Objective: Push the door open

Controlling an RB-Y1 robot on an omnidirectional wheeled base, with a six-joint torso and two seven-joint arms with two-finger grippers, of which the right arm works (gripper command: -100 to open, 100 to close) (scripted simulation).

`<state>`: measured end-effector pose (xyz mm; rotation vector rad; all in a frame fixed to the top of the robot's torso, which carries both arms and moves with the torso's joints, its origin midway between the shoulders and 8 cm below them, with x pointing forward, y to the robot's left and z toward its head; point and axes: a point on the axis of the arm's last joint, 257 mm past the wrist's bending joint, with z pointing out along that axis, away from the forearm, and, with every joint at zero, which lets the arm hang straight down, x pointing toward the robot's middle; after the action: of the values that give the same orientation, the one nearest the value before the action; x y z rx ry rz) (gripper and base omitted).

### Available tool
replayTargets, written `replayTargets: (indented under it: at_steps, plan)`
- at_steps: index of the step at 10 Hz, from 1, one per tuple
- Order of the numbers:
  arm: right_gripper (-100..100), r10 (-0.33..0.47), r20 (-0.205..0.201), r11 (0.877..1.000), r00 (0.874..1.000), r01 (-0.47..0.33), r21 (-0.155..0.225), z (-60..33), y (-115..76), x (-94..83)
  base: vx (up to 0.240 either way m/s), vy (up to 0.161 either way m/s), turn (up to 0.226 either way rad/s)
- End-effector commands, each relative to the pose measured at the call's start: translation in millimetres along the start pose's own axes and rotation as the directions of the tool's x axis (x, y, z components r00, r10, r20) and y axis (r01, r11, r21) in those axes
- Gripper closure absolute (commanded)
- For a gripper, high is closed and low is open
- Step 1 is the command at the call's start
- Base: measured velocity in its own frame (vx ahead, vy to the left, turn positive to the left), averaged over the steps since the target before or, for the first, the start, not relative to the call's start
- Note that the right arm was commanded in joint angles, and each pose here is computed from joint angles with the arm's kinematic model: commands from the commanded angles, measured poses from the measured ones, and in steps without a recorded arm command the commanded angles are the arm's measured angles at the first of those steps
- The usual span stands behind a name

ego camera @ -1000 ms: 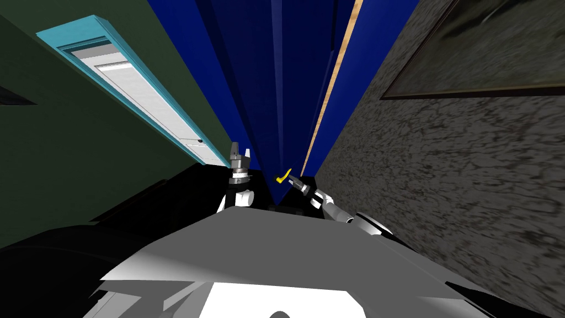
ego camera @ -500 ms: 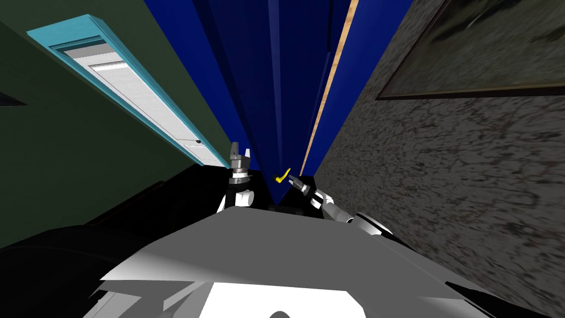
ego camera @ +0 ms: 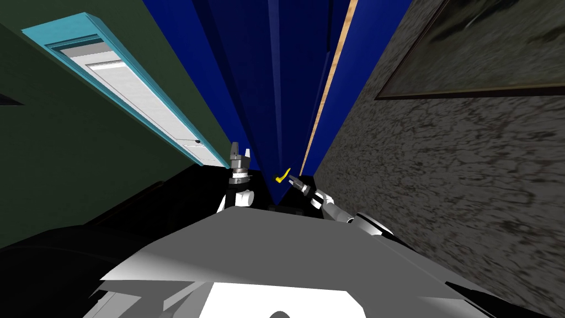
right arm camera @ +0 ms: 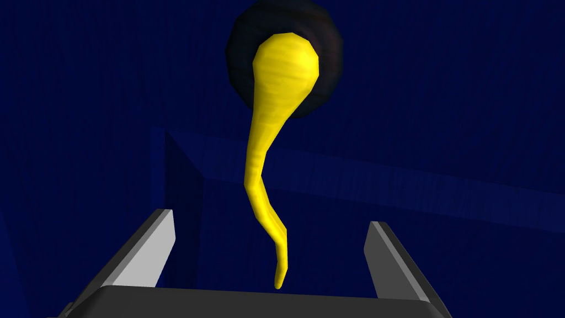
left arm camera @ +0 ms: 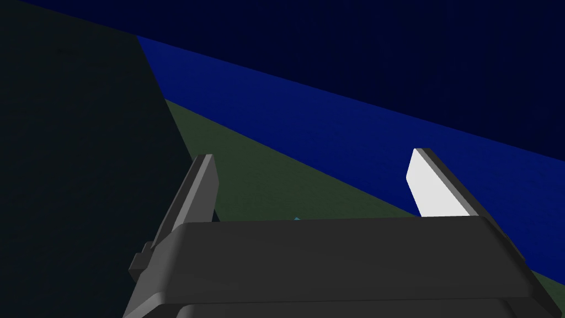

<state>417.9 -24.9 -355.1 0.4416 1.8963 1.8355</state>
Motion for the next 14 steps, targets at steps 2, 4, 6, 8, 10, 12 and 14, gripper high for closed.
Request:
replayTargets:
  at_steps: [2, 4, 6, 8, 10, 12, 14]
  plan:
    - [-100, 0.001, -0.002, 1.0, 1.0, -0.001, -0.001, -1.5, 0.5, 0.1, -0.01, -0.006, -0.018]
    - [-100, 0.001, -0.002, 1.0, 1.0, -0.001, -0.001, -1.5, 0.5, 0.1, -0.005, -0.003, -0.009]
    - [-100, 0.001, -0.003, 1.0, 1.0, -0.001, -0.002, -2.3, 0.5, 0.2, -0.01, -0.005, -0.018]
    - [-100, 0.001, -0.003, 1.0, 1.0, -0.001, -0.002, -2.3, 0.5, 0.2, -0.01, -0.006, -0.017]
    - [-100, 0.001, -0.003, 1.0, 1.0, -0.001, -0.002, -2.3, 0.5, 0.2, -0.008, -0.005, -0.014]
    - [-100, 0.001, -0.003, 1.0, 1.0, -0.001, -0.002, -2.3, 0.5, 0.2, -0.007, -0.005, -0.011]
    - [-100, 0.001, -0.004, 1.0, 1.0, -0.001, -0.002, -3.1, 0.5, 0.3, -0.007, -0.005, -0.013]
